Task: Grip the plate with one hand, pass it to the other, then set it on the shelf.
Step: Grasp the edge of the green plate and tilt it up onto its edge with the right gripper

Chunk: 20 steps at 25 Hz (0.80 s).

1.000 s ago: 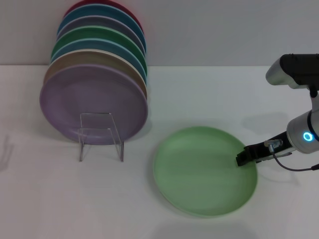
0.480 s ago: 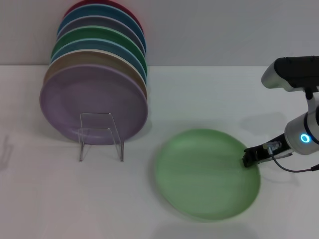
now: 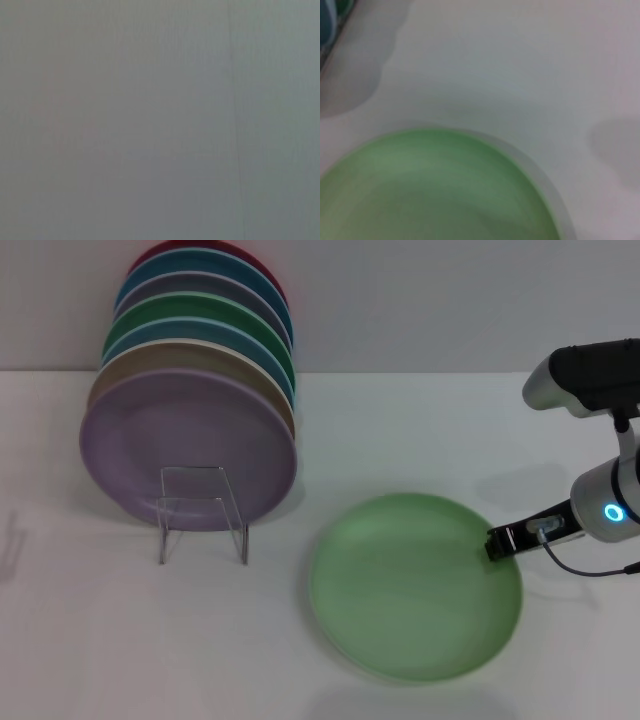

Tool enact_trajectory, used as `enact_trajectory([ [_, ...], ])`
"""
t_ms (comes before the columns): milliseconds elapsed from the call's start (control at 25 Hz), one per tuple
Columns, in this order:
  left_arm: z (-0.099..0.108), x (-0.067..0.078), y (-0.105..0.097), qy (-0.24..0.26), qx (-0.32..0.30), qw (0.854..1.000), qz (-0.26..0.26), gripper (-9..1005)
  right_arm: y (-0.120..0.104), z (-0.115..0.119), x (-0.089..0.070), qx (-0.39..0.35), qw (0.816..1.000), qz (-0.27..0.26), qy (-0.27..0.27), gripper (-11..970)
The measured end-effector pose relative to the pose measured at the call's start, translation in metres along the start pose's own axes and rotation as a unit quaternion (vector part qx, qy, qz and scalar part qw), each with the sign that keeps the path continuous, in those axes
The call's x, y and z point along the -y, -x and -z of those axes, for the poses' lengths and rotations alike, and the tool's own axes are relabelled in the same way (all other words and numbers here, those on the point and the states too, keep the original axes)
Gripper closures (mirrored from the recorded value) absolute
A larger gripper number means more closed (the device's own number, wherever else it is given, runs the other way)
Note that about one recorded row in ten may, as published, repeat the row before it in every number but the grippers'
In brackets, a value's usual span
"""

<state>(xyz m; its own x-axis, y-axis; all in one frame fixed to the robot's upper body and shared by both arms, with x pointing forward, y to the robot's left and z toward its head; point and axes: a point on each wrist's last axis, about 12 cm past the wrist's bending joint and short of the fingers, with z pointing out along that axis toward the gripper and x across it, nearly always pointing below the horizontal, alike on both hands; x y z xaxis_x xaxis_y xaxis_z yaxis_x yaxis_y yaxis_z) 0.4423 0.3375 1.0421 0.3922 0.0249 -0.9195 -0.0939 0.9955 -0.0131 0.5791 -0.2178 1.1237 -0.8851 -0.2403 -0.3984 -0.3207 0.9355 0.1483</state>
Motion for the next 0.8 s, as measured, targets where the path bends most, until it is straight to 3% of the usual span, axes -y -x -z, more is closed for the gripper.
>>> enact_trajectory([
  [800, -0.004, 0.01, 0.014, -0.039, 0.062, 0.996, 0.046, 265, -0.009, 0.056, -0.002, 0.116, 0.992, 0.053, -0.017, 938],
])
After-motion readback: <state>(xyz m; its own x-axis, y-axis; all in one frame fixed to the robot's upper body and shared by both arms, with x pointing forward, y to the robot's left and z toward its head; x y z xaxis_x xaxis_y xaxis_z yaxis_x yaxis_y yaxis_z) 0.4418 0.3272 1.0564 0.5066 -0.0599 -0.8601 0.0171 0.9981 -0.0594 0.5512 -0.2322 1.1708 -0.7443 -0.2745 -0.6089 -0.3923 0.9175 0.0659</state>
